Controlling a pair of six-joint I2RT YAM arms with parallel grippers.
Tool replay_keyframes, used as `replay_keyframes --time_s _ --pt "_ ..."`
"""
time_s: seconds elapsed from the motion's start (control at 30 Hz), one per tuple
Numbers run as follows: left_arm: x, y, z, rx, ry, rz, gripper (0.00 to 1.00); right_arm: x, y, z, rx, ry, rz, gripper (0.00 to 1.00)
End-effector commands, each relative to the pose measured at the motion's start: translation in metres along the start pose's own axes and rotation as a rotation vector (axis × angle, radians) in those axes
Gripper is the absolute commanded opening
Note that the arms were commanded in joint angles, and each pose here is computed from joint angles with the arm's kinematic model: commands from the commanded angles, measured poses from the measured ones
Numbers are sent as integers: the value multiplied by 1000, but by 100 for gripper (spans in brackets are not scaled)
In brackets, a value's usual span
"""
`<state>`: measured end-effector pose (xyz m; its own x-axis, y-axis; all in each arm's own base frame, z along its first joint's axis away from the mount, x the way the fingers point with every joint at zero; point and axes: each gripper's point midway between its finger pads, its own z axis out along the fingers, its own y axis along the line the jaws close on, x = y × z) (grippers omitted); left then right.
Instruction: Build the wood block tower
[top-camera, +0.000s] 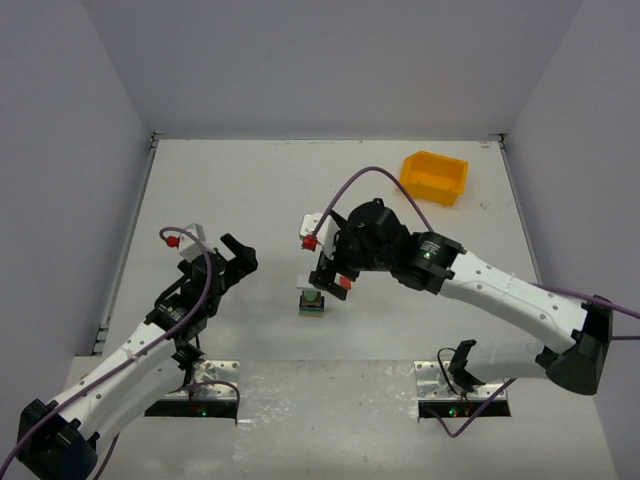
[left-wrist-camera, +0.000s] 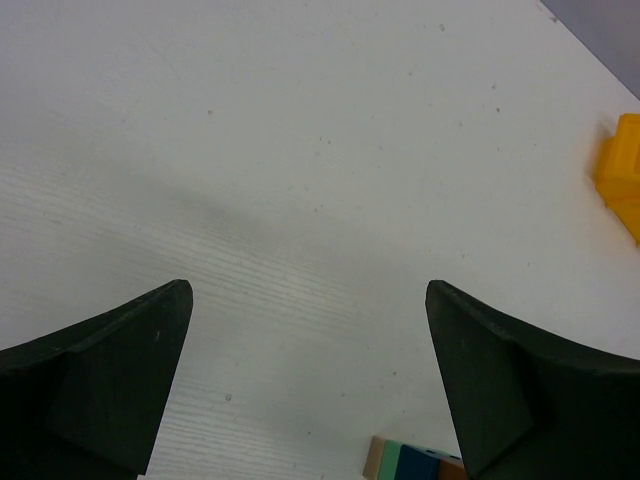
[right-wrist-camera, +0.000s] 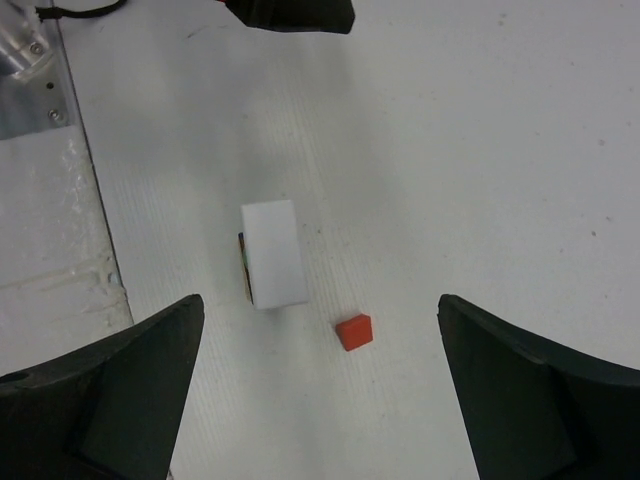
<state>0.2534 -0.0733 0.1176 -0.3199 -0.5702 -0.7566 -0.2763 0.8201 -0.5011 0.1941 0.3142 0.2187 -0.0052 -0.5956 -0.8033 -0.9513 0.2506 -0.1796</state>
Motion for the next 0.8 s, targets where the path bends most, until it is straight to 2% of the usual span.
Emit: replay_keyframes --time_s 0.0,0.17,0.33,0.5,0.67,0.77 --pt "-11 -5 -2 19 -38 -43 100 4 -33 -24 253 -52 154 99" --pt "-11 -4 -2 16 -39 -49 100 32 -64 -48 460 -54 384 99" --pt "-10 -3 -1 12 -36 -48 100 106 -90 -55 586 25 684 99" --pt "-9 -3 0 3 -31 -47 100 142 -85 -28 550 156 776 99" --pt "-9 0 0 -11 -34 -49 100 152 -89 -5 554 217 847 99" --pt "-10 1 0 -15 -40 -52 100 156 -78 20 456 227 886 96"
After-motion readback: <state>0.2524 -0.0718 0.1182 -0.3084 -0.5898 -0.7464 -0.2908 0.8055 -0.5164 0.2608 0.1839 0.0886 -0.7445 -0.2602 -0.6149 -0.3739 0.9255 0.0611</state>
